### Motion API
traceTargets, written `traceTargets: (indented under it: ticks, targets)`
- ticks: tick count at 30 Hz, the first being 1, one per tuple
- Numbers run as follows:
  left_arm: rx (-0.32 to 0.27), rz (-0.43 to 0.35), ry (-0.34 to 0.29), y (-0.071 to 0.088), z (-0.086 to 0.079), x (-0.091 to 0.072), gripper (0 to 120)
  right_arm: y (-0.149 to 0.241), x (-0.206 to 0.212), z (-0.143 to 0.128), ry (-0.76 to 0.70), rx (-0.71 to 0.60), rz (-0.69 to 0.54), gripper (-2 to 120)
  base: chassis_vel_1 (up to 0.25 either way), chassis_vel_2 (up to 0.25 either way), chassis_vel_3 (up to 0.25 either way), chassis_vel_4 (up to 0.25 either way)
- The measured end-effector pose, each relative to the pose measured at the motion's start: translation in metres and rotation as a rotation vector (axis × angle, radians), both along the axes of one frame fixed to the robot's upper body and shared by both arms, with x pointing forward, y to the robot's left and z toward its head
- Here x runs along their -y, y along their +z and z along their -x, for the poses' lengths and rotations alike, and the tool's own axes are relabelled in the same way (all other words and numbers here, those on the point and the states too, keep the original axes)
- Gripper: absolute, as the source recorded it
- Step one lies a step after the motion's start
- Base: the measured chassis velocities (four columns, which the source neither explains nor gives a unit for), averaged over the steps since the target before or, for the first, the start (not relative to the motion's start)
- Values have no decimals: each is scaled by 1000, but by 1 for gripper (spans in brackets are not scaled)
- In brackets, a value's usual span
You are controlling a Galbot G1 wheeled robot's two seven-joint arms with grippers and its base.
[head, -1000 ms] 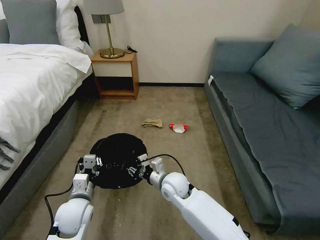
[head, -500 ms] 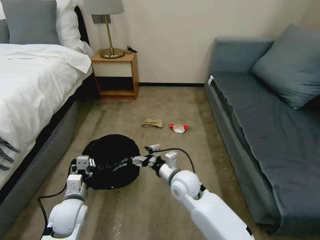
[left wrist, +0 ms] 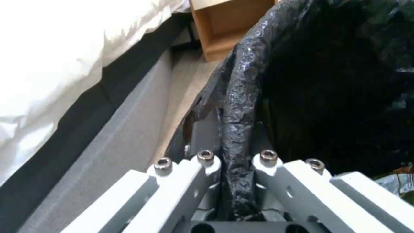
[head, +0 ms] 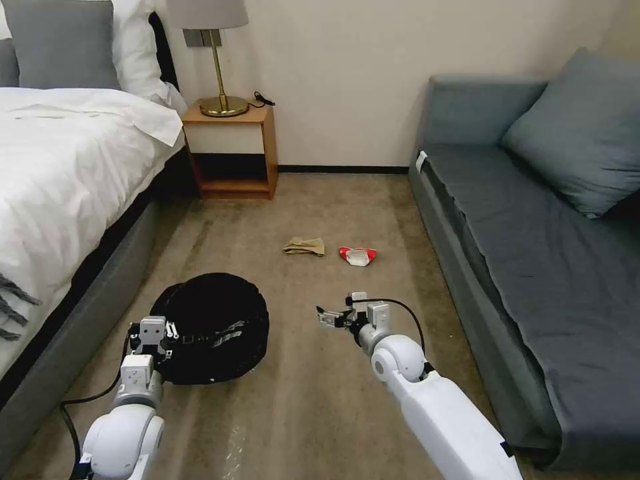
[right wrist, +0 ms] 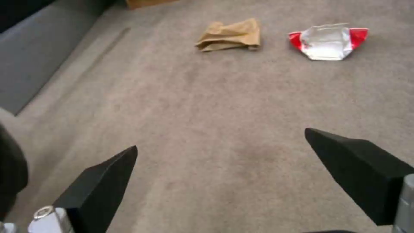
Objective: Pick up the trash bin, then pick up the garbage on the floor and place it into the trash bin.
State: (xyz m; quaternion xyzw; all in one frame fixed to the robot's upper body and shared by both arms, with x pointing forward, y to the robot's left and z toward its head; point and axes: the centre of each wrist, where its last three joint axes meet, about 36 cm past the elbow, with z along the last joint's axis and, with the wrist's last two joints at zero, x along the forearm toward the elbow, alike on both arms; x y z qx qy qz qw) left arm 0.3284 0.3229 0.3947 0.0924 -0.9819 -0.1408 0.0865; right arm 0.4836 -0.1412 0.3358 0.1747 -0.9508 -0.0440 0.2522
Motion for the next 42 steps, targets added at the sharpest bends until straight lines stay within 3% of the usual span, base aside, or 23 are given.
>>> traceTargets:
  ticks: [12, 42]
  targets:
    - [8, -4, -3, 2, 0, 0, 2, 1, 1, -3, -3, 9, -1, 100, -41, 47, 35, -41]
    - [-13, -10, -11, -8, -3, -4, 2, -7, -2, 2, 4, -3, 2, 100, -157, 145, 159, -156]
